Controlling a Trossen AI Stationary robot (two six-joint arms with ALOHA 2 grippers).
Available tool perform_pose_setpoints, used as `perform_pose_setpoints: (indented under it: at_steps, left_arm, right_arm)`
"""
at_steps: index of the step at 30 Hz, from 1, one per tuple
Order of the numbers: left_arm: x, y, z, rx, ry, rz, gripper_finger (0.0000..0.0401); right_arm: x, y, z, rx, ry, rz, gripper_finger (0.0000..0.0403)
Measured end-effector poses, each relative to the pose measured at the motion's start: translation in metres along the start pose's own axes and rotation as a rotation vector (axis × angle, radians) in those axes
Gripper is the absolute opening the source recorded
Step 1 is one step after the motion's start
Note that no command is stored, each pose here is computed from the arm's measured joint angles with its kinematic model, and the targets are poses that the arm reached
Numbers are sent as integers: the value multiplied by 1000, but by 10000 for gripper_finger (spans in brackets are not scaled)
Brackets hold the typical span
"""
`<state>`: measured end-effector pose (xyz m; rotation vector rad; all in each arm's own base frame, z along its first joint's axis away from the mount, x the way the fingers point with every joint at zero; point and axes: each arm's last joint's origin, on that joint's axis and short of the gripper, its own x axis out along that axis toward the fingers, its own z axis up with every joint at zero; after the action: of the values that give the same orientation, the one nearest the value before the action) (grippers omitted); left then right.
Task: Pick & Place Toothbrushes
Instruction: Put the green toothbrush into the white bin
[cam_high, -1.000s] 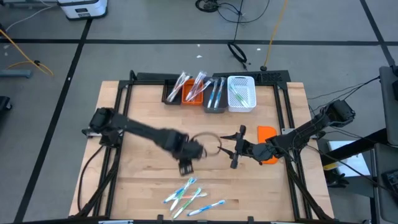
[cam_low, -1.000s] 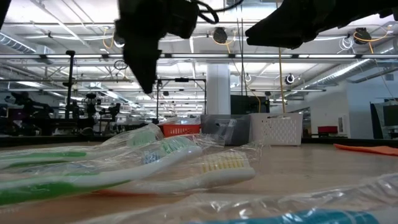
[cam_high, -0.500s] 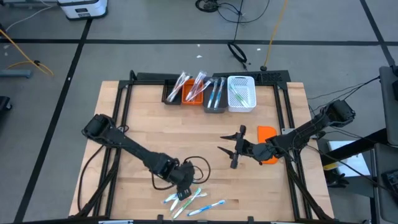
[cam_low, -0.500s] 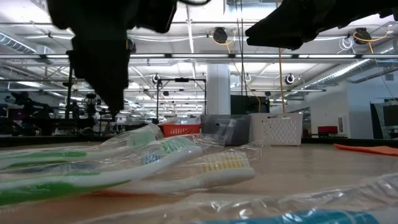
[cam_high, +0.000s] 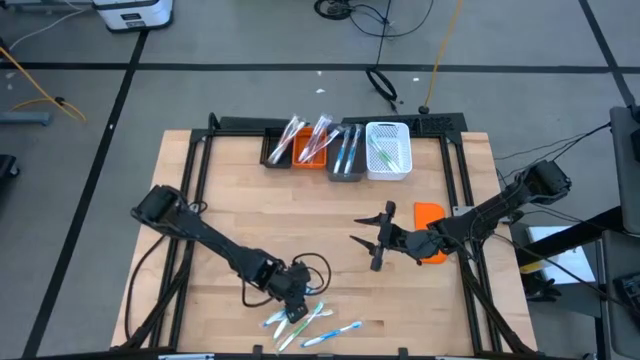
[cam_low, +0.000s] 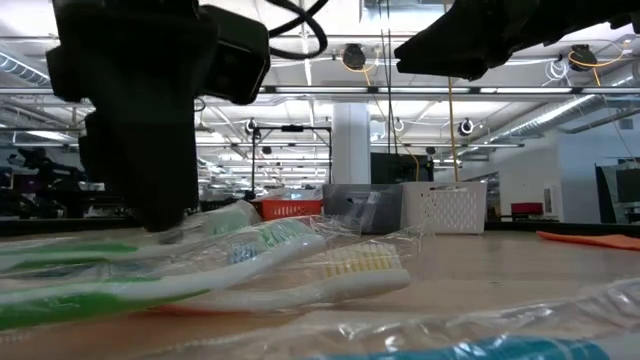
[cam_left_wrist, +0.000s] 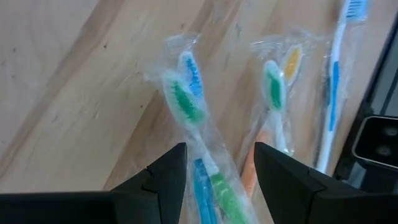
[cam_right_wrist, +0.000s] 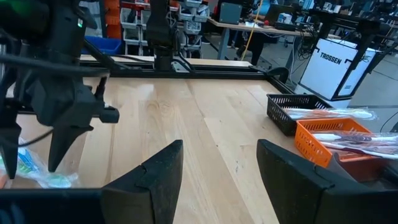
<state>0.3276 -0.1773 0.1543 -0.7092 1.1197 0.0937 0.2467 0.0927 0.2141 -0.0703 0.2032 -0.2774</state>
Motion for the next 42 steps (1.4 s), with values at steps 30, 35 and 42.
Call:
perform_pose_setpoints:
  at_steps: [30, 35, 42]
  left_arm:
    - [5, 2, 17, 13, -42, -29, 1]
    - [-15, 0, 26, 46, -112, -26, 1]
    - [-63, -3, 41, 129, -366, 45, 0]
  right_arm:
    - [0, 0, 0, -2, 0, -1, 196]
    - [0, 0, 0, -3, 1, -3, 196]
    - [0, 0, 0, -1, 2, -1, 196]
